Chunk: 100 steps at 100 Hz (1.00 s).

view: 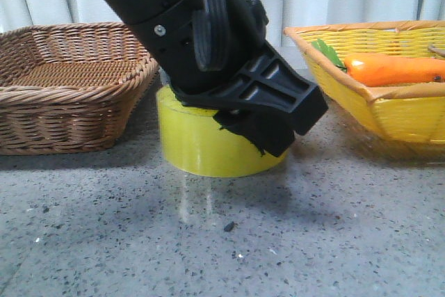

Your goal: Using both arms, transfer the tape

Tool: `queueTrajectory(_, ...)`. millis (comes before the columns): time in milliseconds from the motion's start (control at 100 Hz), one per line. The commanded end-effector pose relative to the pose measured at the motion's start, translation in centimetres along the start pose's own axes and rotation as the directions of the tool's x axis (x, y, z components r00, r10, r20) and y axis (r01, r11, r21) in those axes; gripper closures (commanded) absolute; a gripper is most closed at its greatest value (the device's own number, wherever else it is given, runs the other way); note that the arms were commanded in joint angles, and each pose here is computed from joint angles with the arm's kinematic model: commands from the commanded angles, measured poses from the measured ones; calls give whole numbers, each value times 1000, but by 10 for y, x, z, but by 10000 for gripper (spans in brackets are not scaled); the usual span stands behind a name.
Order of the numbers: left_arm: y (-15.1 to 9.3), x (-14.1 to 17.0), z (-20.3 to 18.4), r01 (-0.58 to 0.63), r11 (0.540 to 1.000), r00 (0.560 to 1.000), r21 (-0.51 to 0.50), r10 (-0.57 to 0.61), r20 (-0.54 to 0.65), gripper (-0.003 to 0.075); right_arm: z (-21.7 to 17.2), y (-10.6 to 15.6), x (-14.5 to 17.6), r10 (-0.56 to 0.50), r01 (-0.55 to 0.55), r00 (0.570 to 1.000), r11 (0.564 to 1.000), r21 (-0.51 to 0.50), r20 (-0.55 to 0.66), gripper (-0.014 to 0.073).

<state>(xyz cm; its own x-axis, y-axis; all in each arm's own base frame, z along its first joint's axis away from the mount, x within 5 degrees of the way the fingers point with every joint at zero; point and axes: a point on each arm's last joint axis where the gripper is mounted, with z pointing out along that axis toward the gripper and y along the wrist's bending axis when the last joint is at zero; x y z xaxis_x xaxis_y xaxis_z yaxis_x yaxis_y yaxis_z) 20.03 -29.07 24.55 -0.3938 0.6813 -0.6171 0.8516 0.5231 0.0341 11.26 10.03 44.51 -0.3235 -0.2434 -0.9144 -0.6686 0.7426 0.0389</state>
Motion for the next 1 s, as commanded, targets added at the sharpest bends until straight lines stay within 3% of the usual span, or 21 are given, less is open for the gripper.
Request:
queueTrajectory(0,1,-16,-17,-3,1000,995,-9,4,100,614,-8,0,-12,-15,14,995,1000,9,102,650)
queueTrajectory(130,1,-19,-19,-3,1000,994,-9,4,108,673,-8,0,-12,-15,14,995,1000,9,102,650)
queueTrajectory(470,10,-63,-66,-49,997,982,-55,58,179,673,-8,0,-12,-15,14,995,1000,9,102,650)
queueTrajectory(770,65,-59,-132,79,980,968,-182,-32,249,673,-8,0,-12,-15,14,995,1000,9,103,650)
queueTrajectory(990,109,-20,-150,220,937,965,-272,-168,202,673,-8,0,-13,-15,14,993,1000,10,120,651)
